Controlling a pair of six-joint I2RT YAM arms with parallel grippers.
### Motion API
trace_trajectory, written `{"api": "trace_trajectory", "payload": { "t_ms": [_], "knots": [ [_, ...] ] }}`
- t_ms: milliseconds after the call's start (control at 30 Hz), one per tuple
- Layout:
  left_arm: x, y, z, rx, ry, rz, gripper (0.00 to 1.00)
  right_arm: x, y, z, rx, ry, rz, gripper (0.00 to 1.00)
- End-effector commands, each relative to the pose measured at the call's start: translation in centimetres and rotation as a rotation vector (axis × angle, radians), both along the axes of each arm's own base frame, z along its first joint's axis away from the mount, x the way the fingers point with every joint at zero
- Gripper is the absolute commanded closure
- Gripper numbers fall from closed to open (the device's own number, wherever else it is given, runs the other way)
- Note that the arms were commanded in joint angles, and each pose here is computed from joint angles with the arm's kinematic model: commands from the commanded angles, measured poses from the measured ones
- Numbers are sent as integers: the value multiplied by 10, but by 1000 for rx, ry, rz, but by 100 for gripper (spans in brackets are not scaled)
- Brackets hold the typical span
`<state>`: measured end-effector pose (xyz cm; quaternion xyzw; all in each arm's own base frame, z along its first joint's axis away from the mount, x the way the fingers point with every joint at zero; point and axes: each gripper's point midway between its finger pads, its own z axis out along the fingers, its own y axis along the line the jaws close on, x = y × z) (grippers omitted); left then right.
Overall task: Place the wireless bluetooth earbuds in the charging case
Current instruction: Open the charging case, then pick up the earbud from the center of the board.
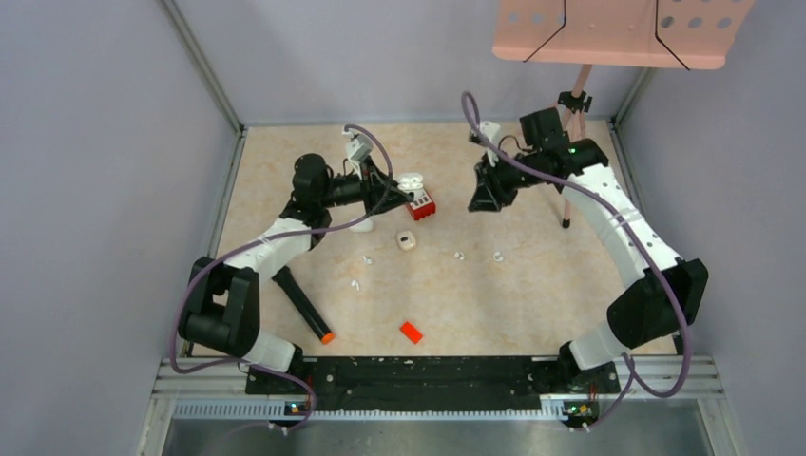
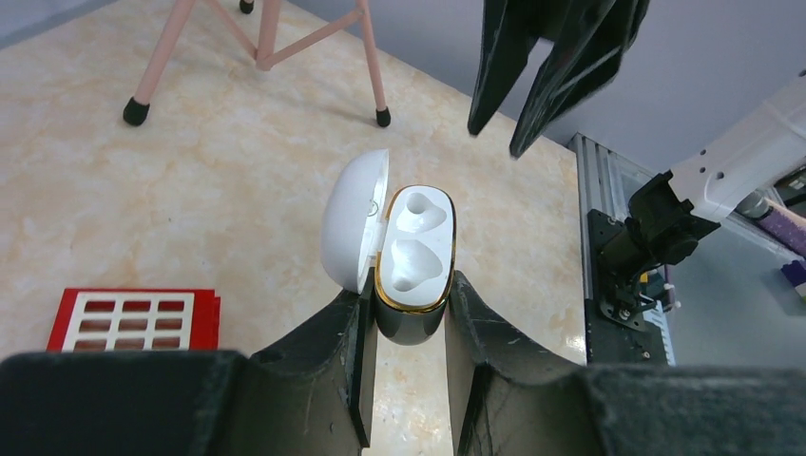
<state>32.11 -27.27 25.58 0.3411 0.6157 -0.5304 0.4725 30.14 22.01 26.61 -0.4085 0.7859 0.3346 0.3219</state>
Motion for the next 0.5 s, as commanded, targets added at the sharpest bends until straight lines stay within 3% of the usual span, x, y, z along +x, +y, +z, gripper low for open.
{"api": "trace_trajectory", "payload": {
  "t_ms": [0, 200, 467],
  "knots": [
    [-11, 15, 24, -44, -29, 22, 100, -4, -31, -62, -194, -45, 56, 69],
    [-9, 37, 23, -25, -13, 114, 100, 3, -30, -115, -226, 20, 4, 74],
    [18, 102, 16, -8, 65, 397, 100, 16, 63, -119, -147, -42, 160, 75]
  ]
}}
